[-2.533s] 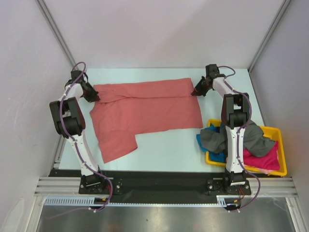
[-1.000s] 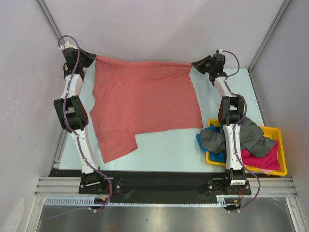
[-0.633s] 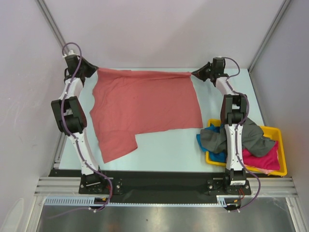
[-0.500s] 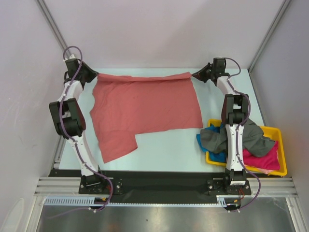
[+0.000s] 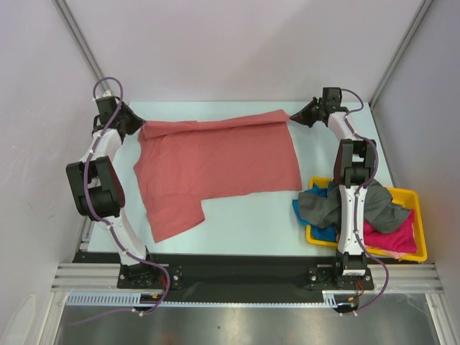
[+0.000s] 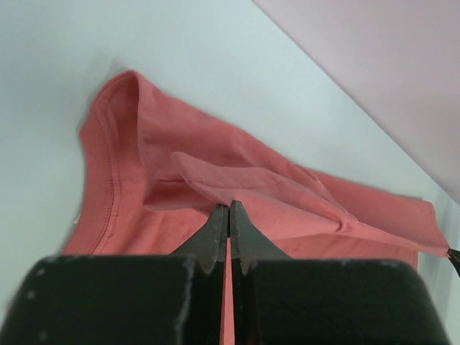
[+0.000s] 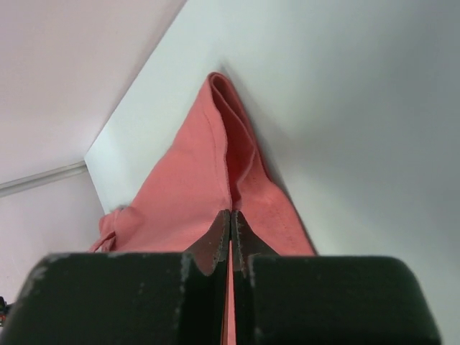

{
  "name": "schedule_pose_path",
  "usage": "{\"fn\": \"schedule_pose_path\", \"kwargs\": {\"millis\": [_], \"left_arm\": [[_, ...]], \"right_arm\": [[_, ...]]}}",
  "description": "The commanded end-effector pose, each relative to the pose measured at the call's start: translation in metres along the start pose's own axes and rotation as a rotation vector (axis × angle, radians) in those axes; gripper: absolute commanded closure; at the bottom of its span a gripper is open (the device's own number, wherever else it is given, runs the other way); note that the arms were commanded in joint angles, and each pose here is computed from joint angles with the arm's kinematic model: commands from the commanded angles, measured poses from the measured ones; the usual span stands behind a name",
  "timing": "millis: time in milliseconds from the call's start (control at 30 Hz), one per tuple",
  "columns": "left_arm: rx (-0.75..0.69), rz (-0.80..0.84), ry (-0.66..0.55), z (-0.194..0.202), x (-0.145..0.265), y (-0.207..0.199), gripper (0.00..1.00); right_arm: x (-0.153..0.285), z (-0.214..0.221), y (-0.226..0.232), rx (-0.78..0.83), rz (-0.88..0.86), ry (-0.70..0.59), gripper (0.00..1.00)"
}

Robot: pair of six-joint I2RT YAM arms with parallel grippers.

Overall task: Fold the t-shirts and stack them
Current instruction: Fold the tshirt

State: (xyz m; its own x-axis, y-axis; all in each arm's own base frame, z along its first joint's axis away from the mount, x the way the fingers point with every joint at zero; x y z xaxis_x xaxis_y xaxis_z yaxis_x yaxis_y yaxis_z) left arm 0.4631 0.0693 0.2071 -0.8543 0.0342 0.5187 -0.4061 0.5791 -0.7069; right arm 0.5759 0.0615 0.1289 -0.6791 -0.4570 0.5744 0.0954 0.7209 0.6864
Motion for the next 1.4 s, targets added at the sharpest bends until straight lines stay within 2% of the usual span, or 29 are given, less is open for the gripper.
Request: {"fn": "schedule_pose_path", "kwargs": {"millis": [0, 333, 700, 933, 1367], "left_arm": [[-0.025, -0.026, -0.029, -0.005, 0.013, 0.001, 1.00], [-0.027, -0.121, -0.029, -0.013, 0.009, 0.023, 0.99], [-0.025, -0.161, -0.001, -0.009, 0.003, 0.036, 1.00], [-0.027, -0.167, 0.016, -0.010, -0.006, 0.039, 1.00], [-0.021, -0.205, 0.052, 0.000, -0.010, 0.053, 1.00]], "right_arm": [[0.027, -0.012, 0.018, 0.039, -0.012, -0.030, 1.00], [0.022, 0.010, 0.011, 0.048, 0.026, 0.042, 1.00], [0.027, 0.018, 0.007, 0.042, 0.061, 0.056, 1.00], [0.043, 0.025, 0.030, 0.095, 0.027, 0.016, 1.00], [0.040, 0.049, 0.020, 0.075, 0.116, 0.072, 1.00]]}}
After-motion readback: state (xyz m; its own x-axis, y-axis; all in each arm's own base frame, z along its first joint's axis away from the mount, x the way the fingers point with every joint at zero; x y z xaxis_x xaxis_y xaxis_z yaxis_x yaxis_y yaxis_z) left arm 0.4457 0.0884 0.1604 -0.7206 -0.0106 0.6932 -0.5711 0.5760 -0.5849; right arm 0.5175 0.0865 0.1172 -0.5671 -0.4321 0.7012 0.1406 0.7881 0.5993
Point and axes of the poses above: each gripper's point midway between its finger pads, its own x axis back along the fingers, its own y axis along the line the jaws close on, z = x × y, the point moved 9 cm from there along x, back along the fingers, and after that the axes turned 15 degrees about x, right-handed, at the moved point
